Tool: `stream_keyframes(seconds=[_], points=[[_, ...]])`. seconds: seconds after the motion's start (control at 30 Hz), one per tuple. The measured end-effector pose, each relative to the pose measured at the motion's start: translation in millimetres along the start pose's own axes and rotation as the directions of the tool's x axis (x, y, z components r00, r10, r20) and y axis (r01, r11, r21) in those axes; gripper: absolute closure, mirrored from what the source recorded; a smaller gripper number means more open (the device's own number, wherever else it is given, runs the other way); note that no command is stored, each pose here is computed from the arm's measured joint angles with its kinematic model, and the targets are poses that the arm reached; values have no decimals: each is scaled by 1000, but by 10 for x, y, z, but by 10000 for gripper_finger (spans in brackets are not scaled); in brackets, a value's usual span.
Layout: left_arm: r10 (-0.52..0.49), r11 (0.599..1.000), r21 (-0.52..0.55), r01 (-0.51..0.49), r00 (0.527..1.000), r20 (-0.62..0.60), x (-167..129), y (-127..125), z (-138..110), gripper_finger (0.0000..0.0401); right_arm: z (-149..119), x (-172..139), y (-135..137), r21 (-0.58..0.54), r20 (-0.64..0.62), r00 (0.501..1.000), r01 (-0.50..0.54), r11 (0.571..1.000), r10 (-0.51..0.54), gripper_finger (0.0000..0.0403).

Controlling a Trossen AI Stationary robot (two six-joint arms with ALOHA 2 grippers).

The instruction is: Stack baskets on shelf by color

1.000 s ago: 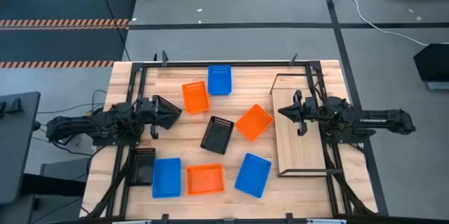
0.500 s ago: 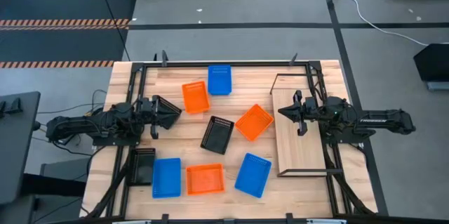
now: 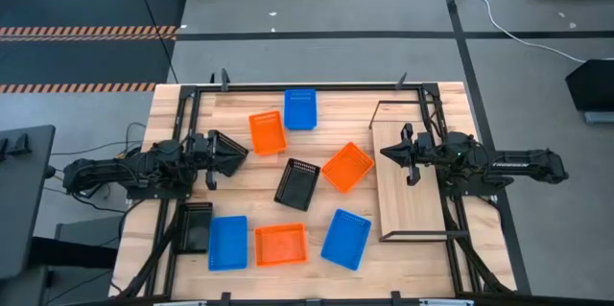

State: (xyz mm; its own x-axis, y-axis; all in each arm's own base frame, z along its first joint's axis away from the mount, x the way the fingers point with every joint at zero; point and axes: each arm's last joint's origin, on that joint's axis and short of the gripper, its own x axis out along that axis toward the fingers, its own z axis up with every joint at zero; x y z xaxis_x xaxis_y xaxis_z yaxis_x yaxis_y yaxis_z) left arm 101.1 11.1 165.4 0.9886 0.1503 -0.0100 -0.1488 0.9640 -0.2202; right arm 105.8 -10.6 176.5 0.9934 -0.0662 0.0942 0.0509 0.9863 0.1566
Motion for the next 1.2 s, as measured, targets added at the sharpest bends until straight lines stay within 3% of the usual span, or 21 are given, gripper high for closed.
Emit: stream_keyframes(seconds=[1.2], points=[[0,1000,0,0,1000,0,0,0,0,373,0,0,0,0,0,1000,0,1000,0,385]])
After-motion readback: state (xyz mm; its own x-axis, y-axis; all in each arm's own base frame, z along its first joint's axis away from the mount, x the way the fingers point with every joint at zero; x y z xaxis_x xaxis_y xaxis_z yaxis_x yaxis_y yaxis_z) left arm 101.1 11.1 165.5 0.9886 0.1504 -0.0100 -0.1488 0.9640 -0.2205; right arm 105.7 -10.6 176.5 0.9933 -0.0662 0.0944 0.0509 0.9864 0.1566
